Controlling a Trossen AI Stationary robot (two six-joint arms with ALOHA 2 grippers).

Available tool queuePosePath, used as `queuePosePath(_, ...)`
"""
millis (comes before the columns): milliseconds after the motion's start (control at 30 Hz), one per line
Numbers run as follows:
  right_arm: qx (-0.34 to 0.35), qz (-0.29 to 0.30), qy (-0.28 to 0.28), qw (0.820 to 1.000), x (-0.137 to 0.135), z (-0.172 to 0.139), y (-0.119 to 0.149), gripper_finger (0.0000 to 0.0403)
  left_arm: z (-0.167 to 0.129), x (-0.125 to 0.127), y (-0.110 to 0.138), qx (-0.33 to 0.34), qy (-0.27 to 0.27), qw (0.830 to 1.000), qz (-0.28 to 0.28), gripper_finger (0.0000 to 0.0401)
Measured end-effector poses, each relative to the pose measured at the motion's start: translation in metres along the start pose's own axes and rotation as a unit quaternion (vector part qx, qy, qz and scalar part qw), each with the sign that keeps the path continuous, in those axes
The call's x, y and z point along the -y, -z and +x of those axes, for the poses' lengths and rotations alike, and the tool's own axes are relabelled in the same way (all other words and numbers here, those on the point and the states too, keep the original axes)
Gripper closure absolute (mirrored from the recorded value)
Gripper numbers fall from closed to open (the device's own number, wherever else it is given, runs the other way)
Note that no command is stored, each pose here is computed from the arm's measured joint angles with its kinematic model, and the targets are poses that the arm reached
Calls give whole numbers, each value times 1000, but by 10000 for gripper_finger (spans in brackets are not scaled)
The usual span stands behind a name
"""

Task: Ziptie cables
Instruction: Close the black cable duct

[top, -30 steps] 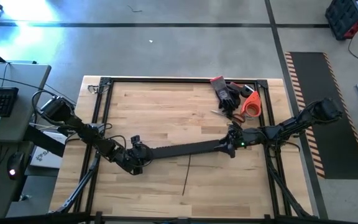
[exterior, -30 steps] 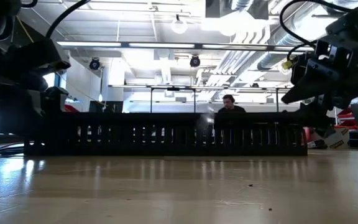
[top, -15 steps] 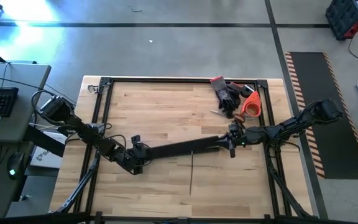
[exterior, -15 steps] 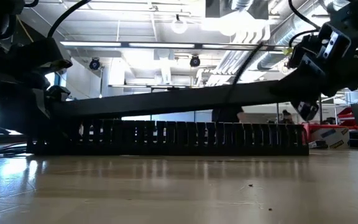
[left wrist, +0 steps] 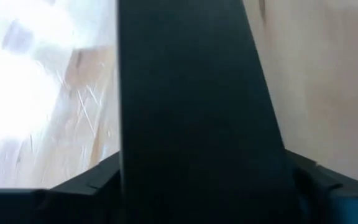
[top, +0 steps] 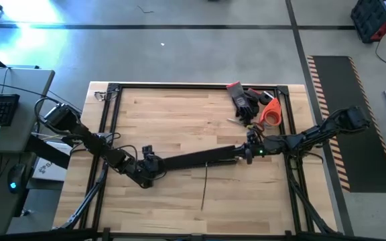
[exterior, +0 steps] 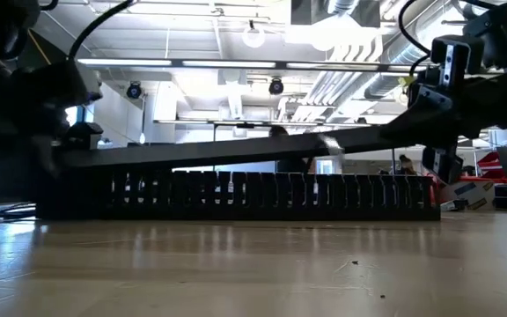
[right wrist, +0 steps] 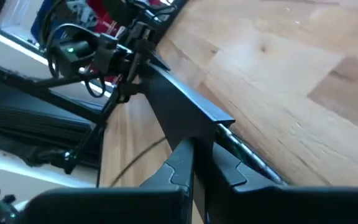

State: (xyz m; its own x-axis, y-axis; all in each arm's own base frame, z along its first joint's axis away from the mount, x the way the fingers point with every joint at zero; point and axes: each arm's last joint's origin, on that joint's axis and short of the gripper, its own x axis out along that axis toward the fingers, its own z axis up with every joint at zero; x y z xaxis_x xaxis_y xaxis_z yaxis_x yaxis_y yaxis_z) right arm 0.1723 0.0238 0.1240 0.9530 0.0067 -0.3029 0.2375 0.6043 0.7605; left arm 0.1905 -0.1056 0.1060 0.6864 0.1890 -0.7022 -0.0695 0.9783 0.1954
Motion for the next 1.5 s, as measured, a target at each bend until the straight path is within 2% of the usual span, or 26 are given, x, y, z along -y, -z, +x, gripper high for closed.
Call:
queuePosePath(133,-11,27,17,999,3,0,2,401,-13,-1,-15,-5,6,1000,-3,110)
queuePosePath(233,-16,35,27,999,5,0,3,401,-25,-1,-21,-14,0,1000,-3,108)
queuePosePath(367,-17,39,27,999,5,0,3,402,-39,-1,-30,9,0,1000,-11,109)
queuePosePath(433,-17,42,28,999,5,0,4,402,-47,-2,-33,27,6,999,-24,109)
queuePosePath(533,-18,42,30,998,6,0,4,402,-56,-7,-40,57,6,996,-74,111)
queuePosePath(733,-10,38,25,999,5,0,3,403,-58,-14,-45,74,-9,992,-103,132)
queuePosePath(1000,30,51,-60,996,-10,-1,-7,400,-66,-18,-50,128,-68,983,-110,168)
queuePosePath(1200,72,72,-77,992,-16,-3,-10,401,-79,-29,-48,150,-116,974,-125,187)
queuePosePath(1500,141,139,-69,978,-32,-12,6,402,-78,-38,-47,139,-137,972,-131,219)
